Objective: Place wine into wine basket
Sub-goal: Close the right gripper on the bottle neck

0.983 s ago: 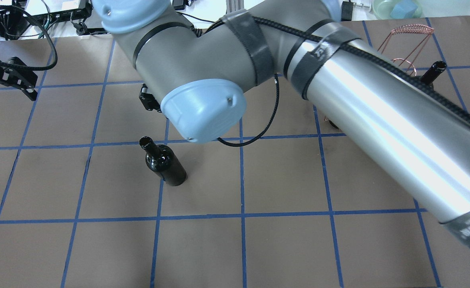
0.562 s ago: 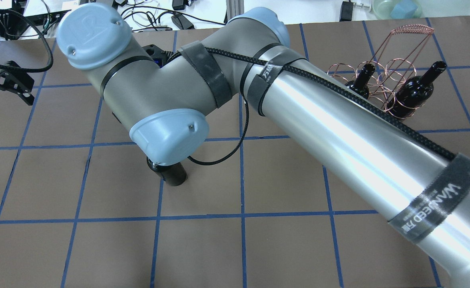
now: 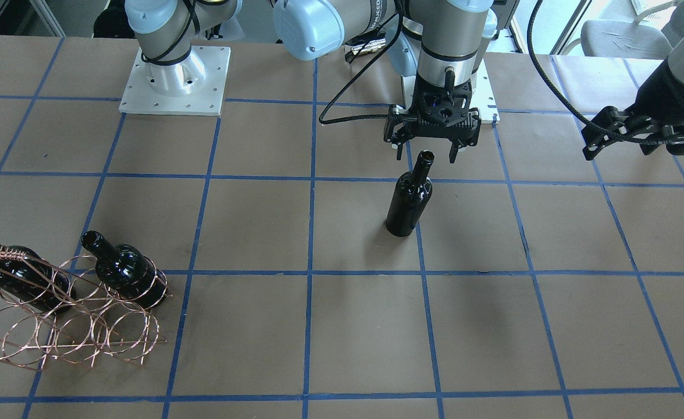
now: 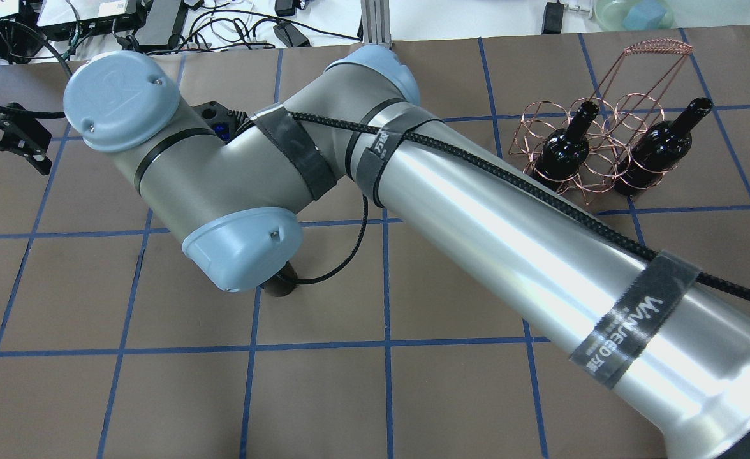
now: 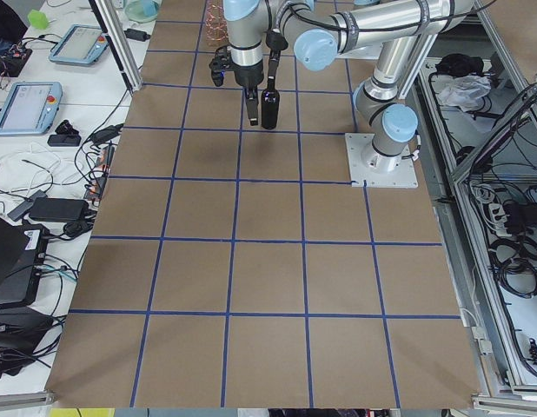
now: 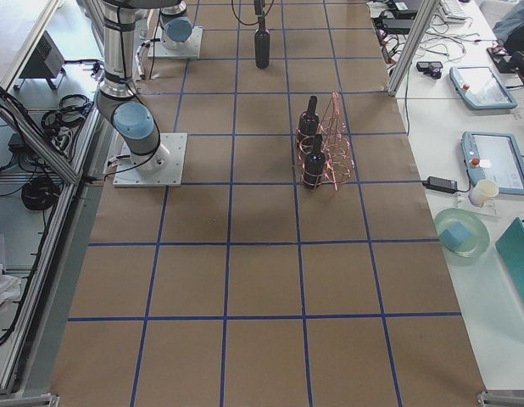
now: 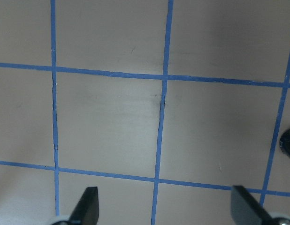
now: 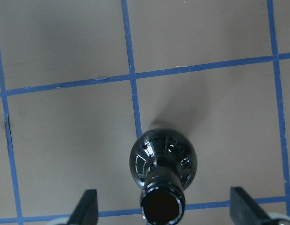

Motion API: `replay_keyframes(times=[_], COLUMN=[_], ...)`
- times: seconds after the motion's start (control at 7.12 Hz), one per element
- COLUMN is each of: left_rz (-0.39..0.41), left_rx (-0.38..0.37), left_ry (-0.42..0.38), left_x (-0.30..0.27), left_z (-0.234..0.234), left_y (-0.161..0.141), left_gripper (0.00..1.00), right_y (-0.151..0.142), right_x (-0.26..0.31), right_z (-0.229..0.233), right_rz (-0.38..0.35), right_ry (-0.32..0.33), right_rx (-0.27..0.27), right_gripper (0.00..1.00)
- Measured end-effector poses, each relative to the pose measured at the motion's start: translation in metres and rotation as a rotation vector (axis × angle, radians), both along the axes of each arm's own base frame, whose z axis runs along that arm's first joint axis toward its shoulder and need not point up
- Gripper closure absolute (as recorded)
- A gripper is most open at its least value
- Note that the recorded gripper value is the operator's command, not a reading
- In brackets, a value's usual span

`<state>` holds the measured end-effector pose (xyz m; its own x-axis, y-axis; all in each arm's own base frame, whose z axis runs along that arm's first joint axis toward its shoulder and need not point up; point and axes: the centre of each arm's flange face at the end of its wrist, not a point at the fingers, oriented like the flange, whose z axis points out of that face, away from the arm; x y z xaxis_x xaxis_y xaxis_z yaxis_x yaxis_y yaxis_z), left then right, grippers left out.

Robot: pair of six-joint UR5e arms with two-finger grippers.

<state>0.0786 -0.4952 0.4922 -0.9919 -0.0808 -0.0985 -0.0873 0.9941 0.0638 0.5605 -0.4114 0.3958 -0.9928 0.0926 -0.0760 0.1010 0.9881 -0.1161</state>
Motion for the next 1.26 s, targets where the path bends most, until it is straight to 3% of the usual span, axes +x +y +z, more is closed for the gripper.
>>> replay_keyframes(times=[0.28, 0.7, 1.12, 1.26], left_rz=[0.002, 0.015, -0.002, -0.003], left_rx=[0.007, 0.019, 0.023, 0.024], left_ry=[0.004, 0.015, 0.018, 0.020], left_x=[0.000, 0.006, 0.009, 0.010], left_z=[-0.001, -0.003, -0.003, -0.003], left_y=[0.001, 0.004, 0.004, 0.004], left_gripper=[0.00, 0.00, 0.00, 0.00], right_y=[-0.003, -0.006, -0.005, -0.004], right_x=[0.009, 0.009, 0.008, 0.008], right_z=[-0.017, -0.024, -0.024, -0.025], right_rz=[0.055, 0.099, 0.106, 0.107], right_ry=[0.018, 0.045, 0.049, 0.049], right_rx=[-0.007, -0.021, -0.017, -0.013], right_gripper=[0.06, 0.31, 0.45, 0.54])
